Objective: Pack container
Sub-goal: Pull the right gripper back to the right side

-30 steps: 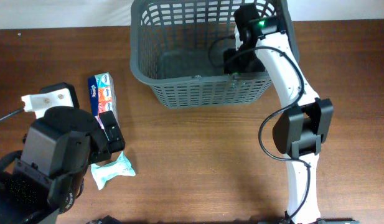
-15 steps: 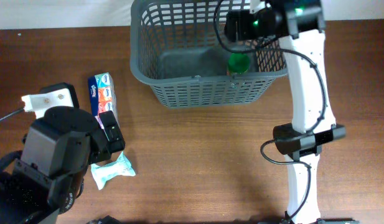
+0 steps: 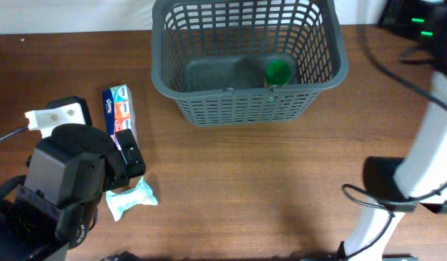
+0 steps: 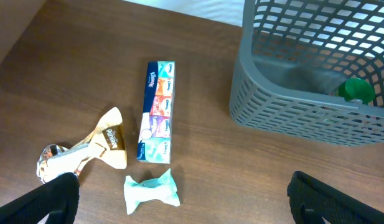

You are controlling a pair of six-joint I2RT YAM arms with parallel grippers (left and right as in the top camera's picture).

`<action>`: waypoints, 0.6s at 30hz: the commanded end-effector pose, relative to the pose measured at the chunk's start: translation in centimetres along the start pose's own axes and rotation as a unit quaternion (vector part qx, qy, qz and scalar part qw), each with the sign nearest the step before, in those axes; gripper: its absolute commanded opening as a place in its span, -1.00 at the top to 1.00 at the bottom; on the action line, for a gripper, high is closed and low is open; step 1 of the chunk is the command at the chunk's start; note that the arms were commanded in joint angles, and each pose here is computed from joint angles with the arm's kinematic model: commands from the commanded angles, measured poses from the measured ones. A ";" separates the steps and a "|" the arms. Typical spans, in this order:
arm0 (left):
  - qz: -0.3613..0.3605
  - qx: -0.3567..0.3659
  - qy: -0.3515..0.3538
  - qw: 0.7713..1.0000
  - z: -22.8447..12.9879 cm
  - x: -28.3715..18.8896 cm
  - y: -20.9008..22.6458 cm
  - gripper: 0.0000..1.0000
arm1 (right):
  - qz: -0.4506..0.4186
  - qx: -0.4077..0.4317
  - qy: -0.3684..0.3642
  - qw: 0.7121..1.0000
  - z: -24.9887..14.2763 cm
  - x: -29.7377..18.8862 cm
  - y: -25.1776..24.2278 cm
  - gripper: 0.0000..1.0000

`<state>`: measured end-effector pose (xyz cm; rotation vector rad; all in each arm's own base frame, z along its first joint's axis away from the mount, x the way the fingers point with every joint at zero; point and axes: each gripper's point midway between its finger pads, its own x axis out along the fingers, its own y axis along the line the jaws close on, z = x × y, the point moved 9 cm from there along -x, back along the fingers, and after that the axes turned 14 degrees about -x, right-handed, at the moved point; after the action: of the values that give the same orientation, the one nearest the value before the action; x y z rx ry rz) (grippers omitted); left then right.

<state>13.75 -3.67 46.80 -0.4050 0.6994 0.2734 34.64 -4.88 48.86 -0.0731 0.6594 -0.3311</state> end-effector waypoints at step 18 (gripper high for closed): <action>0.003 0.007 0.000 1.000 0.0 0.1 0.0 -0.99 | -0.104 0.131 0.265 0.950 -8.5 12.4 -12.8 -0.98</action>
<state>13.75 -3.67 46.80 -0.4049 0.6991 0.2737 33.94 -19.96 40.49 0.1640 1.0263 -0.6640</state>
